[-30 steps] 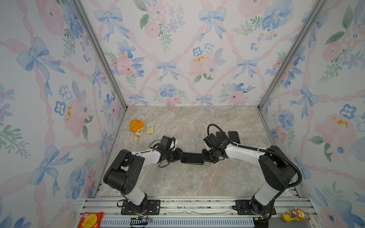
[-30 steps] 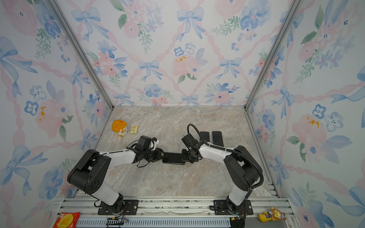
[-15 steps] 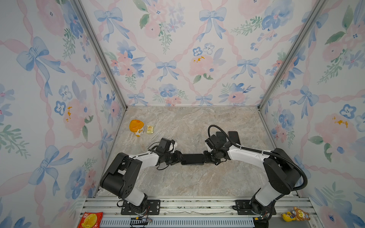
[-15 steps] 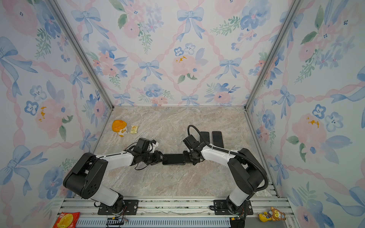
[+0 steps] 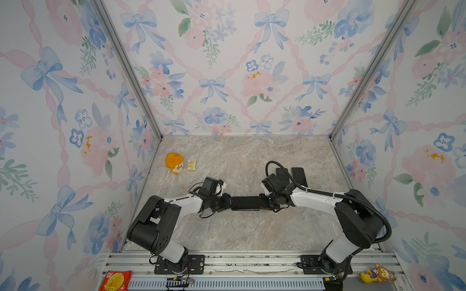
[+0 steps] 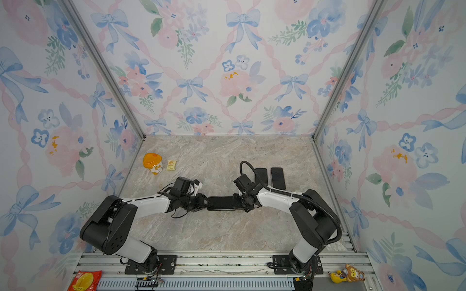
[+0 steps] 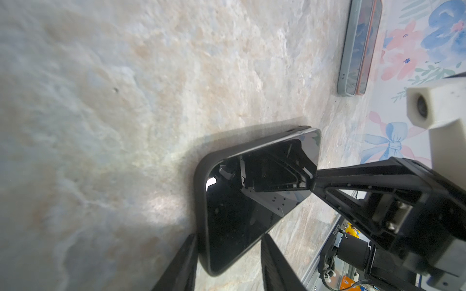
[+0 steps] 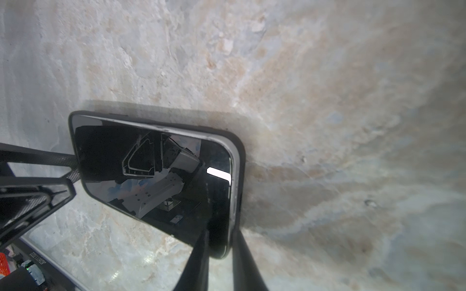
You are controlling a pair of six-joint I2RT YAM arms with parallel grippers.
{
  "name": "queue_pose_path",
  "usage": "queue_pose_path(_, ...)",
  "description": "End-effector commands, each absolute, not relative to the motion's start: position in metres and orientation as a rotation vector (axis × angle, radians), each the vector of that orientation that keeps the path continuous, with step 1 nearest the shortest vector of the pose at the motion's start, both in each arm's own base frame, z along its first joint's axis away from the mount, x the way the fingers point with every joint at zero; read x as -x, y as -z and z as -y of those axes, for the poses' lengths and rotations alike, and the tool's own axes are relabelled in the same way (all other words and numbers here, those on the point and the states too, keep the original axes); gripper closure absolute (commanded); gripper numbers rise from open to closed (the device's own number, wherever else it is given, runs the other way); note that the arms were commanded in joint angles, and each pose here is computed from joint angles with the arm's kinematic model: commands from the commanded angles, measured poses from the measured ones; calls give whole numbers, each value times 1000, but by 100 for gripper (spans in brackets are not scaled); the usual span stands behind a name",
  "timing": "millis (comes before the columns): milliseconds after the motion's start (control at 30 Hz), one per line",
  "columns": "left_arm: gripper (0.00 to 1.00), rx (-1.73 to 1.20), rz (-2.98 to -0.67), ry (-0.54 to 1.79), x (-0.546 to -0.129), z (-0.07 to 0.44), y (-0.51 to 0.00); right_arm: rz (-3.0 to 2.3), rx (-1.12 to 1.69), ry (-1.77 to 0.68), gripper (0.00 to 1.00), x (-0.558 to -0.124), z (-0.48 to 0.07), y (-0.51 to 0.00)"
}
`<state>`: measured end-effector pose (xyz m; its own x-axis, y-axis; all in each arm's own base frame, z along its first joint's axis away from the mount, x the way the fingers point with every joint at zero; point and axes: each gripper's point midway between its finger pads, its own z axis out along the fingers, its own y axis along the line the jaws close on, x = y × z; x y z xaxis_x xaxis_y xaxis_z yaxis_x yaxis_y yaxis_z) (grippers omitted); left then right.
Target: Put the phone into the phone case
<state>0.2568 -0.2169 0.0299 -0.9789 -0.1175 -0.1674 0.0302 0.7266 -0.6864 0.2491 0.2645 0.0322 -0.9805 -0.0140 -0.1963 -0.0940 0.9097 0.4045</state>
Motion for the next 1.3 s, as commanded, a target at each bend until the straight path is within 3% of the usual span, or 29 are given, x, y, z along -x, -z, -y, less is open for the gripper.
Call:
queue_pose_path(0,57,83,-2803,1094,-239,214,-17,-2932,86,-657,83,-235,-269,-16)
queue_pose_path(1267,58,86,-2794,1140,-240,221,-14,-3035,204,-460,85,-202,-271,27)
